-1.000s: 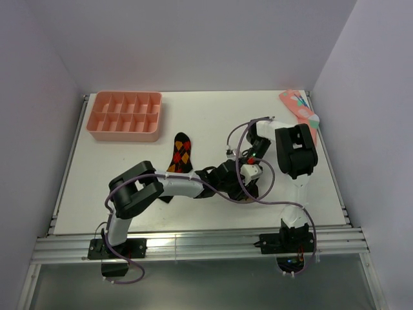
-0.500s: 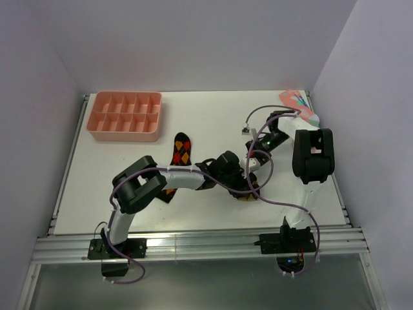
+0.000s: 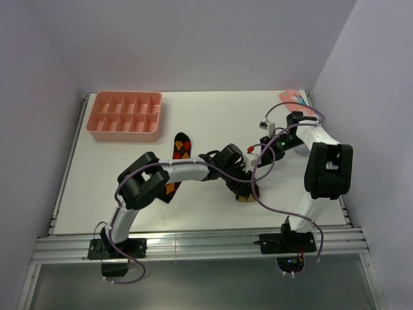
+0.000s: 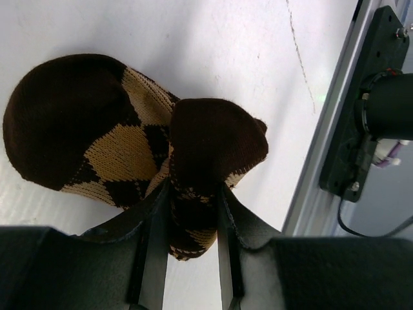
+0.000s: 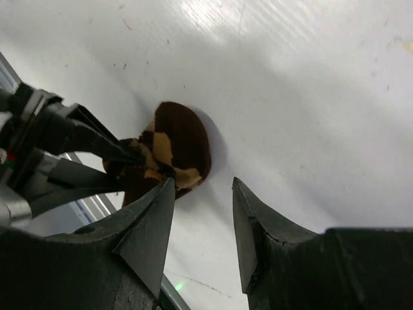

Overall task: Roll the socks
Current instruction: Roll the sock at the center of the board.

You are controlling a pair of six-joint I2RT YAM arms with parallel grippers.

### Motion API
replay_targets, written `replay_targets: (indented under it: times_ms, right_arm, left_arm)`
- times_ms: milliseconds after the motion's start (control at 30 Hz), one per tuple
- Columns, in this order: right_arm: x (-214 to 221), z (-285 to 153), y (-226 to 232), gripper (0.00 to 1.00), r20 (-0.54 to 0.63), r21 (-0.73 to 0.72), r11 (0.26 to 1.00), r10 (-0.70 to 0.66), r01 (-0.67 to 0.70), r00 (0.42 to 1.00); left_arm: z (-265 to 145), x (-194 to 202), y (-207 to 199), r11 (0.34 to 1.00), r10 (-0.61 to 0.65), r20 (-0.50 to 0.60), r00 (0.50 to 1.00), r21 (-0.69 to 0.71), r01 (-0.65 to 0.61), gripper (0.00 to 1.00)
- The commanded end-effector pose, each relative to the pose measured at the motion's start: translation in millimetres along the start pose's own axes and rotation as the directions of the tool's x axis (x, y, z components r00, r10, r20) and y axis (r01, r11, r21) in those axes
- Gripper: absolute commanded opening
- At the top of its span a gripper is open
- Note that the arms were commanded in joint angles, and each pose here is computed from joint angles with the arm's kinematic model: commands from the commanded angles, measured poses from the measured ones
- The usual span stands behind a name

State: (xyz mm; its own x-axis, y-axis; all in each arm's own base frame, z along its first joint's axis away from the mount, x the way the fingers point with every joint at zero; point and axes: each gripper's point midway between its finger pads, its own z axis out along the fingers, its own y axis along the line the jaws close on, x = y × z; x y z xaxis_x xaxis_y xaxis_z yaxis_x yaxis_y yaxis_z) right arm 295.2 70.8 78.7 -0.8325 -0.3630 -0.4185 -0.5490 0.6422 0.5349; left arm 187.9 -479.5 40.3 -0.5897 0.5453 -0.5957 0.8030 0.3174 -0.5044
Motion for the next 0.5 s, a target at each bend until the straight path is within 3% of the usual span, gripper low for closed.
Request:
replay_targets:
  times_ms: [0,467]
  right_arm:
    - [-2.1,-9.7,-1.9,0.48,0.065,0.037,0.998,-0.046,0.044,0.997]
    - [17.6,-35.0,-22.2,0.48,0.118,0.131,0.991,0.001,-0.017,0.993]
  left_arm:
    - [-3.5,86.1,12.1,0.975,-0.221,-0.294,0.93,-0.088,0.204,0.0]
    - [-19.7,86.2,3.1,0.921,-0.387,-0.368,0.846,-0.105,0.376,0.0]
